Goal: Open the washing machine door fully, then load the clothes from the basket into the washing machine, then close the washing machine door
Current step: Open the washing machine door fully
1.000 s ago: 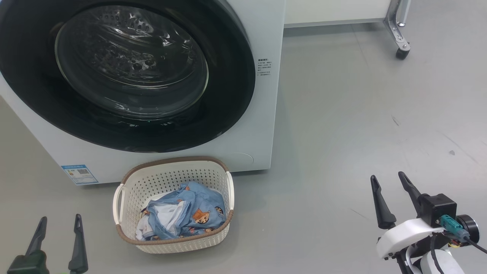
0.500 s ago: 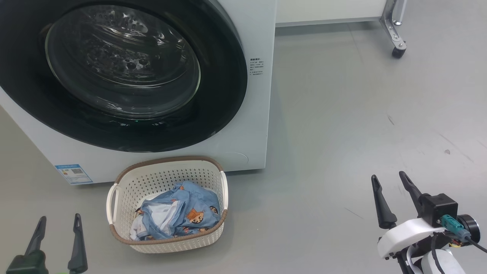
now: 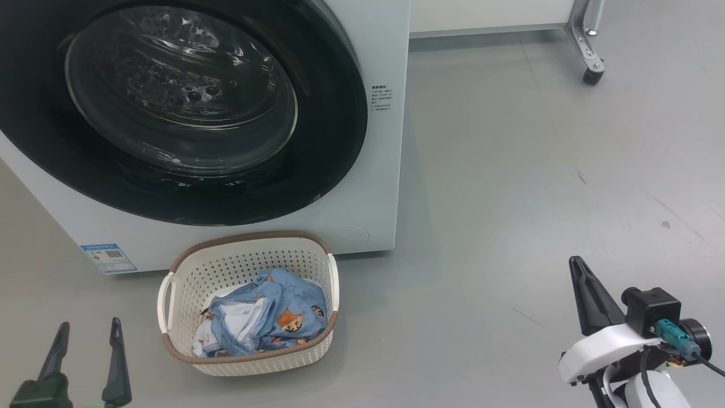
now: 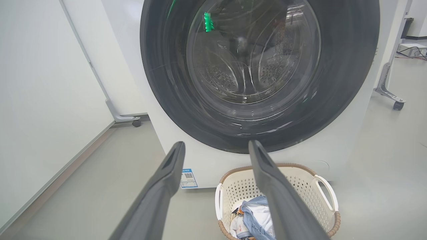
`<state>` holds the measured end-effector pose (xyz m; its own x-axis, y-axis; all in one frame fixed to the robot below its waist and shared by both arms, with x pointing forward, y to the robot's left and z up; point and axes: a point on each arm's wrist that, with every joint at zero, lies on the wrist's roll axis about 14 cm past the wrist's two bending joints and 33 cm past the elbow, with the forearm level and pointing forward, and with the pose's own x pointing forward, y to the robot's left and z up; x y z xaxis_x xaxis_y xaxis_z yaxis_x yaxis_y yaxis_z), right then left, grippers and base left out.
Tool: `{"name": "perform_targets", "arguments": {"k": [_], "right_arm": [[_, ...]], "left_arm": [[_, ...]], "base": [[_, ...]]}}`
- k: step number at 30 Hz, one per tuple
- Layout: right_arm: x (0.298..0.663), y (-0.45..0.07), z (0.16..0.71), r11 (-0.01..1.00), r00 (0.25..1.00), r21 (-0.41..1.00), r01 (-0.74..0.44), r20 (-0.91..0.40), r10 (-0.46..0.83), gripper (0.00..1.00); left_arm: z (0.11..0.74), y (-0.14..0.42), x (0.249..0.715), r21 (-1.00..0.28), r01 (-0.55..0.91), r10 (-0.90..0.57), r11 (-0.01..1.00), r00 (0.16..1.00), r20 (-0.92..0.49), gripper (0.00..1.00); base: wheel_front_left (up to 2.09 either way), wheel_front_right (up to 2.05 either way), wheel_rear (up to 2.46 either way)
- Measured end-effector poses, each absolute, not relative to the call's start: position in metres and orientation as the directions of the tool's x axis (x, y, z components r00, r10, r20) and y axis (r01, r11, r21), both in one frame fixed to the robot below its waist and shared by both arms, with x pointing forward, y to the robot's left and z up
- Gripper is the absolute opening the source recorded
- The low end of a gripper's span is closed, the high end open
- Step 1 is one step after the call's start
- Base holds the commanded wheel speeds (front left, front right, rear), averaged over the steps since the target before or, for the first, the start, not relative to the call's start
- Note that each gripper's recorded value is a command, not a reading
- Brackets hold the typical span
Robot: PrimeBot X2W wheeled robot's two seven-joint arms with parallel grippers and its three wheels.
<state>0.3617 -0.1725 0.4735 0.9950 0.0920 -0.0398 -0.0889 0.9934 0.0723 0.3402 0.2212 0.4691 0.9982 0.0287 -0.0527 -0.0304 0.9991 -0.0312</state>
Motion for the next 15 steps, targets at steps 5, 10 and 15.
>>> {"name": "perform_targets", "arguments": {"k": [5, 10, 15], "right_arm": [[0.362, -0.175, 0.473, 0.99, 0.997, 0.128, -0.059, -0.038, 0.065, 0.0], [0.357, -0.201, 0.461, 0.915, 0.995, 0.392, 0.096, -0.066, -0.077, 0.0], [0.343, -0.232, 0.429, 0.73, 0.96, 0.624, 0.279, -0.171, -0.221, 0.0]], "left_arm": [[0.468, 0.222, 0.34, -0.032, -0.036, 0.034, 0.999, 0.998, -0.056, 1.0], [0.467, 0.223, 0.341, -0.032, -0.038, 0.036, 0.999, 0.998, -0.059, 1.0], [0.466, 0.224, 0.342, -0.03, -0.041, 0.039, 0.999, 0.997, -0.063, 1.0]], "base": [[0.0, 0.0, 0.0], [0.0, 0.0, 0.0], [0.0, 0.0, 0.0]]}}
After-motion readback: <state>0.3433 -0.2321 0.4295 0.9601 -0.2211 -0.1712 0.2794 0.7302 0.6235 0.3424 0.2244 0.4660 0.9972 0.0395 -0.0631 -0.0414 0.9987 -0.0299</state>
